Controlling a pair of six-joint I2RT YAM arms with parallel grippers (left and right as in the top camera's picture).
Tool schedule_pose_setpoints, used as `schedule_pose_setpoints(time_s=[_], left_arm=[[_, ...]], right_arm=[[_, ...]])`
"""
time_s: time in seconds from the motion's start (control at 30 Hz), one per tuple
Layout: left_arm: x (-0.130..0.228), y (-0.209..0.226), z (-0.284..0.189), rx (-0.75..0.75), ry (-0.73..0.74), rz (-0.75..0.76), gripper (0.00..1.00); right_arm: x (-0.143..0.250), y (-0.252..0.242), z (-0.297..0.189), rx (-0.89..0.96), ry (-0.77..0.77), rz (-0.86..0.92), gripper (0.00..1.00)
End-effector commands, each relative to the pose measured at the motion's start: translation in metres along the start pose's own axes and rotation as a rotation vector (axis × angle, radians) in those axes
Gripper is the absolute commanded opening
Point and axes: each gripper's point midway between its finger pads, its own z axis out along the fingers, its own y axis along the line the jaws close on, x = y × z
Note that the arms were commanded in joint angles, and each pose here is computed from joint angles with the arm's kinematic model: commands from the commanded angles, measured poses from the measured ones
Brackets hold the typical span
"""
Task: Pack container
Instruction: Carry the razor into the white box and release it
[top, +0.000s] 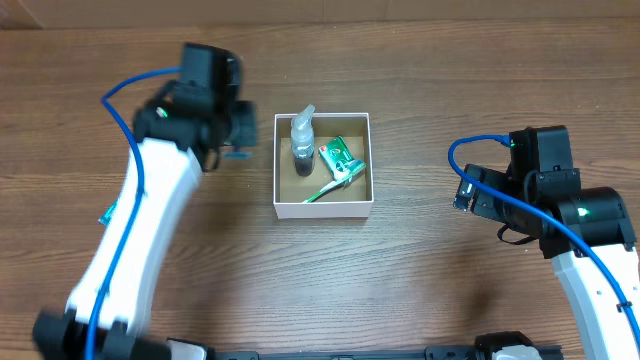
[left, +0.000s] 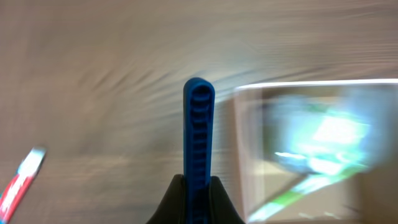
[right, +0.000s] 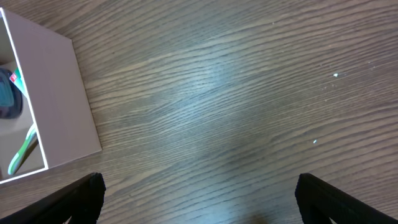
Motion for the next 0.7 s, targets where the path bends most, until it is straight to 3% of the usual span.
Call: schedule_pose_setpoints(time_s=[0.0, 0.1, 0.2, 0.4, 0.43, 0.5, 0.53, 0.6, 0.67], left_arm=[[-0.007, -0.093, -0.036, 0.125, -0.147, 0.297, 0.04], [0.005, -0.138, -0.028, 0.139, -0.157, 0.414, 0.04], [0.029, -0.16, 0.002, 0.162, -0.065, 0.464, 0.04], [0.069, -0.157, 0.084, 0.1, 0.132, 0.471, 0.06], [0.073, -0.157, 0.092, 0.095, 0.149, 0.475, 0.11], [0.075, -0.157, 0.095, 0.094, 0.157, 0.489, 0.43], [0.073, -0.158, 0.092, 0.096, 0.149, 0.499, 0.49], [0.062, -0.159, 0.079, 0.097, 0.134, 0.501, 0.53], [0.045, -0.159, 0.047, 0.101, 0.112, 0.448, 0.51]], right_arm=[[-0.002, 0.0, -0.001, -0.004, -0.009, -0.004, 1.0], [-0.001, 0.0, -0.001, -0.001, -0.004, -0.005, 1.0], [0.0, -0.001, -0.001, -0.001, -0.002, -0.005, 1.0], [0.0, -0.001, -0.001, 0.0, 0.001, -0.005, 1.0], [0.0, -0.001, -0.001, 0.0, 0.001, -0.005, 1.0], [0.0, -0.001, -0.001, 0.0, 0.0, -0.005, 1.0], [0.0, -0.001, -0.001, 0.0, 0.0, -0.005, 1.0], [0.0, -0.001, -0.001, 0.001, 0.0, -0.005, 1.0], [0.0, -0.001, -0.001, 0.0, 0.0, -0.005, 1.0]])
